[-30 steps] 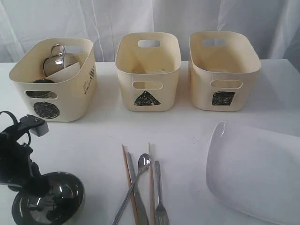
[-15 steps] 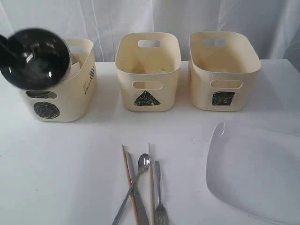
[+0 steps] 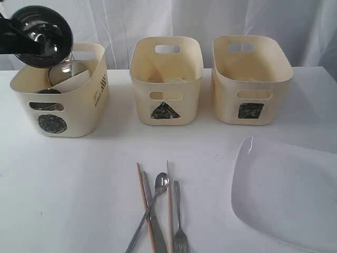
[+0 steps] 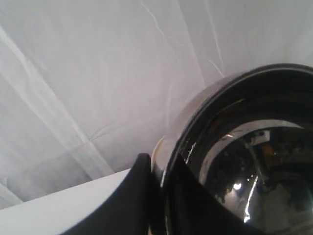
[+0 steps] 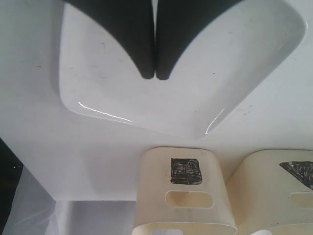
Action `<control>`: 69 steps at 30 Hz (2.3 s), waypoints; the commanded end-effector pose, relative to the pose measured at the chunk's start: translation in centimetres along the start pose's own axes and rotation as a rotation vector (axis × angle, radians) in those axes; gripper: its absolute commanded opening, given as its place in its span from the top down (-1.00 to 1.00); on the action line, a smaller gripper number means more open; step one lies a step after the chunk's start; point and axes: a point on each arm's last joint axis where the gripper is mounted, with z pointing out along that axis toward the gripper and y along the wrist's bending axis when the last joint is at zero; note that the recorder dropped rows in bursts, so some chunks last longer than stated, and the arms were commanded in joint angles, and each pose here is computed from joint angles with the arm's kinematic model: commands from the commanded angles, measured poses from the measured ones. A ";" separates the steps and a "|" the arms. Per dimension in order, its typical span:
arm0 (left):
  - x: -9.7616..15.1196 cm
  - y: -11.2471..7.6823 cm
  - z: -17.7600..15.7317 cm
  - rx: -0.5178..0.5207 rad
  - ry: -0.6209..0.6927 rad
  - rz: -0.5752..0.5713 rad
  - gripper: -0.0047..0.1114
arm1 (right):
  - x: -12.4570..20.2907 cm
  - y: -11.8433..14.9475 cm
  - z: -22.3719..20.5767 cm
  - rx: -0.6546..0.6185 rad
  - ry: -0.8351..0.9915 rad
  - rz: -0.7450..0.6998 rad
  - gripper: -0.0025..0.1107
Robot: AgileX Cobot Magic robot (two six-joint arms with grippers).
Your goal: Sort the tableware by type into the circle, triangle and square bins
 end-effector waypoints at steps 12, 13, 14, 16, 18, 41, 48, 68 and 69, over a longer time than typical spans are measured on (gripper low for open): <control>1.8 -1.3 4.2 0.057 0.057 0.009 -0.17 | -0.1 0.0 0.0 0.005 -0.015 -0.005 0.96; 1.6 -1.2 4.0 0.055 0.050 0.009 -0.20 | -0.1 0.0 0.0 0.005 -0.015 -0.005 0.96; 1.4 -1.1 3.9 0.056 0.052 0.008 -0.23 | -0.1 0.0 0.0 0.005 -0.015 -0.005 0.96; 0.8 -1.0 3.4 0.061 0.051 0.005 -0.24 | -0.1 0.0 0.0 0.005 -0.015 -0.005 0.96; -0.3 -0.6 2.4 0.067 0.051 0.003 -0.24 | -0.1 0.0 0.0 0.005 -0.015 -0.005 0.96; 1.7 -1.7 -11.4 0.295 0.764 -0.357 0.92 | -0.1 0.0 0.0 0.004 -0.015 -0.001 0.96; 0.9 0.1 -19.9 0.207 0.530 -0.298 0.92 | -0.1 0.0 0.0 0.004 -0.015 -0.001 0.96; 7.3 -0.8 -38.2 0.179 0.372 -0.503 0.92 | -0.1 0.0 0.0 0.003 -0.015 -0.001 0.96; 7.3 -0.8 -38.3 0.186 0.376 -0.506 0.92 | -0.1 0.0 0.0 0.003 -0.015 -0.001 0.96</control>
